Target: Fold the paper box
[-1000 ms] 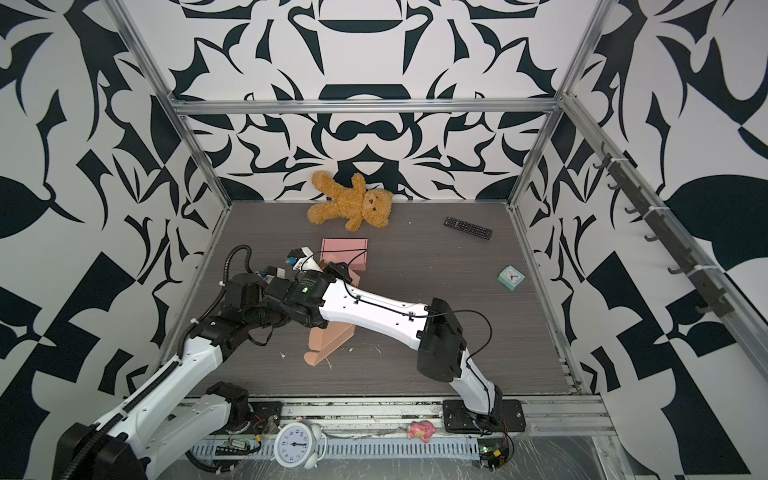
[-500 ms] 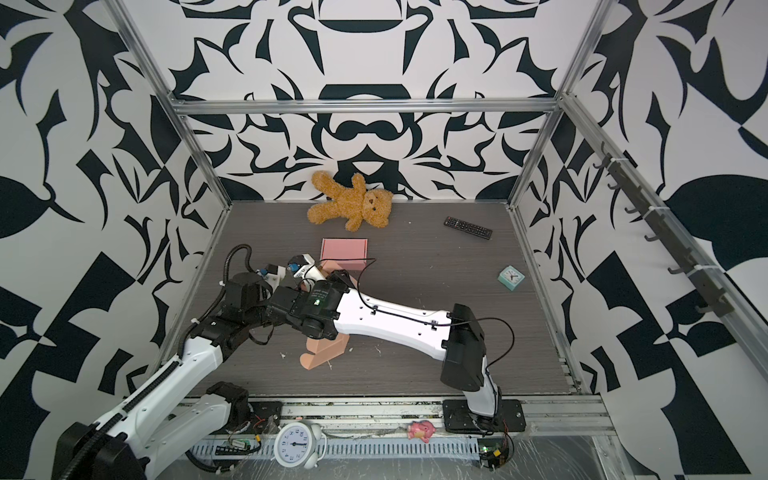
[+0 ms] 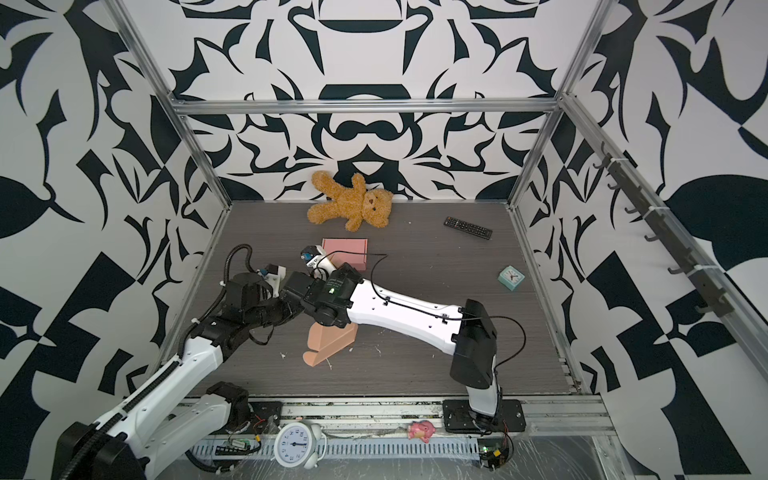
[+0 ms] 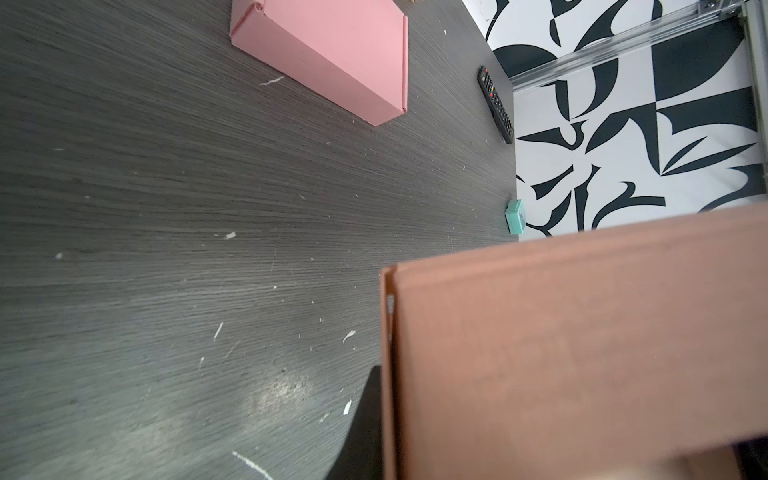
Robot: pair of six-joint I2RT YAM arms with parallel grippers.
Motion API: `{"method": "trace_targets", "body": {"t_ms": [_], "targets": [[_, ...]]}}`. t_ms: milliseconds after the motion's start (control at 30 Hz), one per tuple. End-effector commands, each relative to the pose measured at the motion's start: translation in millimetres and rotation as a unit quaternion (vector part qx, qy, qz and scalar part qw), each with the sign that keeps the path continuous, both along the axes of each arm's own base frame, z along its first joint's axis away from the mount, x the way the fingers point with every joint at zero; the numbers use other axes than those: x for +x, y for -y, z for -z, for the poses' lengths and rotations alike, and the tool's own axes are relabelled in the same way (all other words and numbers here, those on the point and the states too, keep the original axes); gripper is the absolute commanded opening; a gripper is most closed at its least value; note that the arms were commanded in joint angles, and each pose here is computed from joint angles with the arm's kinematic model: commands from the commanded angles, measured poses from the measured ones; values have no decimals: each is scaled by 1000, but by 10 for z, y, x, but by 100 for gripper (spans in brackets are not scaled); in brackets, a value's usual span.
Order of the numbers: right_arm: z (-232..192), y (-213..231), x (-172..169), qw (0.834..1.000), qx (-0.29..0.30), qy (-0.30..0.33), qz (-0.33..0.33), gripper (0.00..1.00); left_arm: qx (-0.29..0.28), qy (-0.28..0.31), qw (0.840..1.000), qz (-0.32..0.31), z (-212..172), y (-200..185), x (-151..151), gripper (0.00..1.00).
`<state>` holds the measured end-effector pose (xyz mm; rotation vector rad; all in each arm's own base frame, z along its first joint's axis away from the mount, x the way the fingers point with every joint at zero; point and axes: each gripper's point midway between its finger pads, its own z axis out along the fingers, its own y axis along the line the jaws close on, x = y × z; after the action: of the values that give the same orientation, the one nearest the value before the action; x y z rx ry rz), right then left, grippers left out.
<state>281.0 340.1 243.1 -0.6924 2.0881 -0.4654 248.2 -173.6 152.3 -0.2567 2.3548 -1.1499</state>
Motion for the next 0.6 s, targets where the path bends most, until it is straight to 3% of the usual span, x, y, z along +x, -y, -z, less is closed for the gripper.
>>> {"method": "trace_targets", "body": {"t_ms": [0, 133, 567], "targets": [[5, -76, 51, 1000, -7, 1, -2, 17, -13, 31, 999, 7, -246, 59, 87, 12], [74, -84, 104, 999, -41, 6, 6, 17, -14, 36, 999, 7, -294, 76, 111, 12], [-21, 15, 211, 987, -144, 50, 41, 2, -27, 42, 999, 17, -373, 135, 110, 12]]}}
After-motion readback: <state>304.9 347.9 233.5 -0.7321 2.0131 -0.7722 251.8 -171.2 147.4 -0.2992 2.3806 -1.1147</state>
